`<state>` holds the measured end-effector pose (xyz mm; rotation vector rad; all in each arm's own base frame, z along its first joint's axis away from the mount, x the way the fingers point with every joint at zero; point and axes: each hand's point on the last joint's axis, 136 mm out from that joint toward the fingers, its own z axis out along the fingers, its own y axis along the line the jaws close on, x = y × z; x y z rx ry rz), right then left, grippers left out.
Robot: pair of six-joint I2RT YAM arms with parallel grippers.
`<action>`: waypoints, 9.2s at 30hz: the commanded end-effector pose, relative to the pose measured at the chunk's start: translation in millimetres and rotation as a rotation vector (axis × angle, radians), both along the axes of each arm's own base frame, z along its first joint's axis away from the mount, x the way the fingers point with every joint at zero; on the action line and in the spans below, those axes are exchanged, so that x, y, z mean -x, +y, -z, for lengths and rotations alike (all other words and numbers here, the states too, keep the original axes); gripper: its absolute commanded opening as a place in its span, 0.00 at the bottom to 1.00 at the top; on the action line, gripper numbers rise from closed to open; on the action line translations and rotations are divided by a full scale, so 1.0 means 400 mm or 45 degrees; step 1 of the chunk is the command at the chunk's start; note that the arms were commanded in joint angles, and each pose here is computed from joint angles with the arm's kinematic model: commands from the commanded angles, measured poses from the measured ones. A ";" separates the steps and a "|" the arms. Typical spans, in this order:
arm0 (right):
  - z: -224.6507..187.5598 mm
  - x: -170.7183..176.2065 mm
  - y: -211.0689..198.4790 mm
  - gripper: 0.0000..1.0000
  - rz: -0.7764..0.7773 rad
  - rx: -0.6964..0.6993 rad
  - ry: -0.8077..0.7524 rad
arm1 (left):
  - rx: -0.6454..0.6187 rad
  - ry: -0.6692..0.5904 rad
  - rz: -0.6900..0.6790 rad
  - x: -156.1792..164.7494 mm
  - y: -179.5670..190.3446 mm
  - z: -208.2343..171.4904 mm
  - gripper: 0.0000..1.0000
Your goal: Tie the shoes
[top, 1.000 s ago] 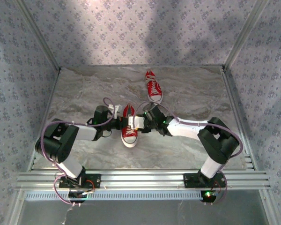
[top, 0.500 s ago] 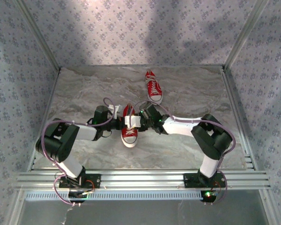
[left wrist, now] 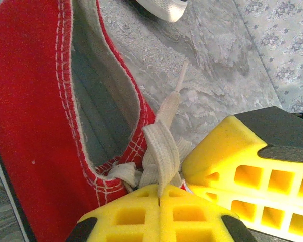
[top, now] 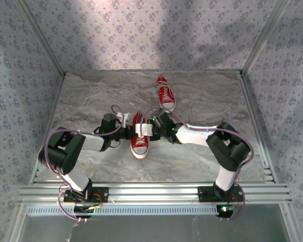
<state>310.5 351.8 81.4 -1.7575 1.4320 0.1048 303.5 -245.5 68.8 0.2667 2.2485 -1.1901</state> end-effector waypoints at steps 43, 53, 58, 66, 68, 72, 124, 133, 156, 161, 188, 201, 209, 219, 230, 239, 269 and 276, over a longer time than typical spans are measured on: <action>0.021 -0.008 -0.096 0.00 0.294 -0.161 0.311 | 0.133 -0.185 -0.172 -0.019 0.088 -0.085 0.00; 0.054 0.025 -0.102 0.00 0.228 -0.059 0.315 | 0.273 -0.200 -0.190 -0.033 0.094 -0.115 0.00; 0.076 0.037 -0.111 0.00 0.215 -0.001 0.331 | 0.314 -0.191 -0.222 -0.050 0.105 -0.120 0.00; 0.100 0.051 -0.123 0.00 0.204 0.060 0.350 | 0.329 -0.182 -0.242 -0.060 0.115 -0.121 0.00; 0.102 0.057 -0.122 0.00 0.193 0.065 0.359 | 0.327 -0.178 -0.248 -0.061 0.118 -0.120 0.00; 0.106 0.062 -0.121 0.00 0.183 0.076 0.373 | 0.323 -0.174 -0.262 -0.064 0.126 -0.118 0.00; 0.114 0.090 -0.087 0.00 -0.017 0.484 0.104 | 0.650 -0.052 -0.441 -0.207 0.136 -0.212 0.00; 0.111 0.112 -0.102 0.00 -0.035 0.490 0.142 | 0.619 -0.052 -0.455 -0.205 0.141 -0.210 0.00; 0.095 0.132 -0.096 0.00 -0.052 0.475 0.194 | 0.613 -0.061 -0.419 -0.202 0.131 -0.217 0.00; -0.003 0.081 -0.038 0.16 0.022 0.187 0.208 | 0.585 -0.074 -0.330 -0.170 0.100 -0.211 0.08; -0.240 0.014 -0.378 0.77 1.349 -0.783 0.591 | -0.577 -0.080 -0.409 -0.006 0.124 -0.108 0.79; -0.240 0.136 -0.482 0.76 1.426 -0.884 0.639 | -0.768 0.044 -0.527 -0.158 0.092 -0.098 0.67; -0.261 0.166 -0.528 0.76 1.439 -0.918 0.601 | -0.853 0.150 -0.545 -0.182 0.091 -0.021 0.50; -0.278 0.179 -0.555 0.75 1.448 -0.944 0.580 | -0.831 0.171 -0.595 -0.226 0.096 -0.003 0.08; -0.266 0.187 -0.573 0.74 1.488 -0.949 0.587 | -0.706 0.027 -0.642 -0.463 0.035 -0.146 0.00; -0.250 0.208 -0.589 0.74 1.515 -0.952 0.608 | -0.716 -0.045 -0.685 -0.704 -0.009 -0.147 0.00; -0.154 -0.013 -1.001 1.00 2.274 -0.949 0.022 | -0.642 -0.780 -0.679 -0.256 0.250 -0.464 1.00; -0.055 -0.113 -0.984 1.00 2.136 -0.782 0.013 | -0.894 -0.583 -0.965 -0.083 0.512 -0.224 1.00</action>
